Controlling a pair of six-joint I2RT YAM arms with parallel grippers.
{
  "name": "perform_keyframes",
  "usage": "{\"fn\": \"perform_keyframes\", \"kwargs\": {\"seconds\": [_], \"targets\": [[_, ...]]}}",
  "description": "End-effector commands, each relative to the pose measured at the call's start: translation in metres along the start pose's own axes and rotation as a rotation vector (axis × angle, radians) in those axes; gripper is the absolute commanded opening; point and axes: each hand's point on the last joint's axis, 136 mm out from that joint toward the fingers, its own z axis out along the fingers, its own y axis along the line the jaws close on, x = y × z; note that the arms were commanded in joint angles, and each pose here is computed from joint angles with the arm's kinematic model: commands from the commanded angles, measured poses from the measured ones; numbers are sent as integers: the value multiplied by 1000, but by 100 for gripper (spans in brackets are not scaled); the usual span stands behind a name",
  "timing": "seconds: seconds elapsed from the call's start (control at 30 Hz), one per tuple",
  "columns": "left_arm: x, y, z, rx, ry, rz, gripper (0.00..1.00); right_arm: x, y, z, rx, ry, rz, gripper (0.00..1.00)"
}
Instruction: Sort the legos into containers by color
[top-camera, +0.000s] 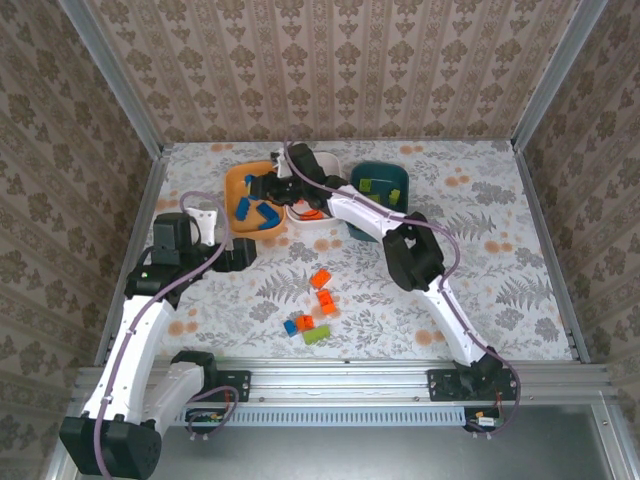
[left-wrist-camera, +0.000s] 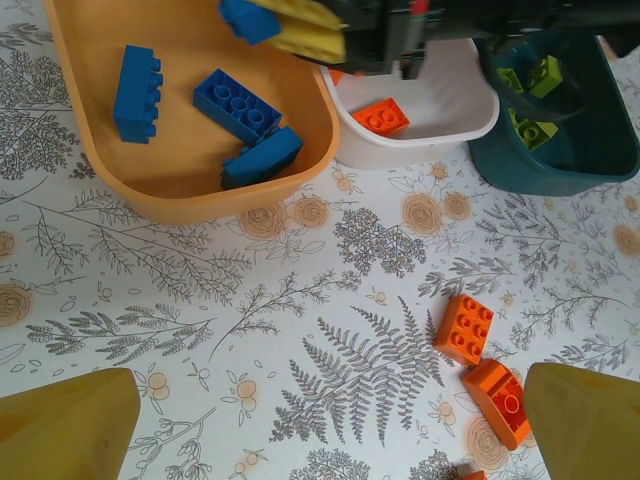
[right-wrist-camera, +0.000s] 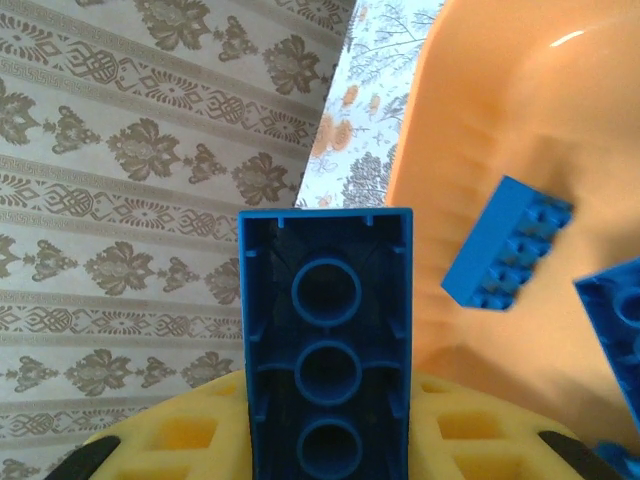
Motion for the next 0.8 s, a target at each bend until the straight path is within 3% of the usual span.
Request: {"fn": "perform_keyframes", "kwargs": {"seconds": [0.0, 0.33, 0.77], "targets": [[-2, -3, -3, 6, -20, 39, 100, -5, -15, 11, 52, -3, 30, 31], [-1, -6, -2, 12, -19, 44, 100, -12, -24, 32, 58, -50, 31, 32], [-2, -4, -2, 2, -18, 44, 100, -17, -18, 28, 62, -68, -8, 54]]}}
